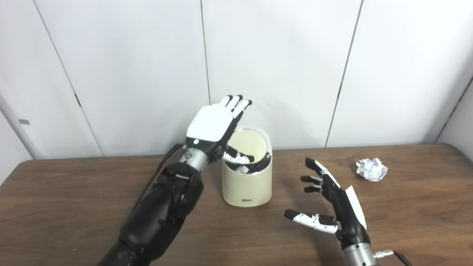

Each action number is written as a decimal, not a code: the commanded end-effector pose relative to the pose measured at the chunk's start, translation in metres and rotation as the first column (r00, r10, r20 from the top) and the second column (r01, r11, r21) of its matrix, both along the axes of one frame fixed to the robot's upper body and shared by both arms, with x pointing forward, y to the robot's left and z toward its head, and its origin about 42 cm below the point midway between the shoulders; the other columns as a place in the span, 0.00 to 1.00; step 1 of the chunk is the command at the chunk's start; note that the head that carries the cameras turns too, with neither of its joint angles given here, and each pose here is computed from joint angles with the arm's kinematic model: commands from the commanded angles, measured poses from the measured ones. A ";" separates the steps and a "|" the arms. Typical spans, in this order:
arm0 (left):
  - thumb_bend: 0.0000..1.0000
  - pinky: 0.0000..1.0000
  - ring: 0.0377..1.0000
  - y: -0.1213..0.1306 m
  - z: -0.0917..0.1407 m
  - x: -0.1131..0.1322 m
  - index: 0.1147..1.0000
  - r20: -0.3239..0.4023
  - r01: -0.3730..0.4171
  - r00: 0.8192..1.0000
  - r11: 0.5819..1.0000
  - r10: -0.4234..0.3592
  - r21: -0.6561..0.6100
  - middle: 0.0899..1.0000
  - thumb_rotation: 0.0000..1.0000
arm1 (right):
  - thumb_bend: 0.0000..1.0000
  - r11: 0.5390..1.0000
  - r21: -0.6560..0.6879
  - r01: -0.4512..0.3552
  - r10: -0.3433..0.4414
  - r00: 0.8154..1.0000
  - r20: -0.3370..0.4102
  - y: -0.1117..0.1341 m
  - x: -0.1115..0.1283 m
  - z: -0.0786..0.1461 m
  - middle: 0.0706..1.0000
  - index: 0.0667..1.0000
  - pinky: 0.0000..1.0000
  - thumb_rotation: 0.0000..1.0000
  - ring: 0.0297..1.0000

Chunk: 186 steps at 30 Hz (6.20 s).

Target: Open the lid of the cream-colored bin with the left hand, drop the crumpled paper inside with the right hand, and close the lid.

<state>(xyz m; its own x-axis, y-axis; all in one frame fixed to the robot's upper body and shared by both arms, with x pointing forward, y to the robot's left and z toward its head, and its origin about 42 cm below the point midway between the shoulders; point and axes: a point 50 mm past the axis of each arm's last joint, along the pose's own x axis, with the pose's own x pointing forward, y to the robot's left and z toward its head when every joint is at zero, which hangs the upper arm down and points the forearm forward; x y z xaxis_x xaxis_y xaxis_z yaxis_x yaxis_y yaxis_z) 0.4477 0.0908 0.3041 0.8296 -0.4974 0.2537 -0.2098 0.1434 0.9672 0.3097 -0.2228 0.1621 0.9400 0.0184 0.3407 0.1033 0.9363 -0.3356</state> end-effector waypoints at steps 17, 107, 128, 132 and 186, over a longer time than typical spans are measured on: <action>1.00 0.92 1.00 0.000 0.009 0.003 1.00 0.056 -0.022 0.998 0.994 0.016 0.103 1.00 0.16 | 0.79 1.000 0.006 -0.023 0.022 0.996 0.081 0.003 0.005 0.020 0.89 0.86 0.64 0.27 0.76; 0.65 0.68 0.78 0.138 -0.156 -0.114 0.88 -0.244 -0.154 0.923 0.294 -0.298 -0.943 0.84 0.17 | 0.86 0.904 -0.418 0.088 -0.109 0.994 -0.027 -0.064 0.039 0.077 0.85 0.88 0.67 0.32 0.79; 0.52 0.69 0.79 0.159 -0.154 -0.111 0.91 -0.257 -0.159 0.932 0.351 -0.255 -0.923 0.85 0.01 | 0.89 0.314 -0.926 0.208 -0.451 0.891 0.048 -0.108 0.085 0.173 0.86 0.85 0.62 0.25 0.79; 0.53 0.71 0.79 0.159 -0.153 -0.110 0.91 -0.260 -0.158 0.932 0.361 -0.253 -0.919 0.85 0.02 | 0.93 0.212 -0.969 0.124 -0.522 0.853 -0.005 -0.117 0.101 0.188 0.85 0.83 0.61 0.26 0.77; 0.53 0.74 0.82 0.147 -0.133 -0.122 0.89 -0.285 -0.180 0.925 0.371 -0.252 -0.911 0.86 0.00 | 0.85 0.328 -0.940 -0.091 -0.532 0.805 -0.263 -0.150 0.177 0.107 0.82 0.76 0.62 0.16 0.77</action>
<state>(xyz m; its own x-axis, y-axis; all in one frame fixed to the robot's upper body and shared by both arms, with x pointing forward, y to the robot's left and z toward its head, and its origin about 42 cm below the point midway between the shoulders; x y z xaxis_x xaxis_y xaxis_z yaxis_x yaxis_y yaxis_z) 0.3222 0.2373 0.1516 0.9617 -0.1577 0.2241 0.1092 0.9706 0.2143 0.4801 -0.3663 0.2467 0.9439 -0.2326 -0.2342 -0.2392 0.0070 -0.9710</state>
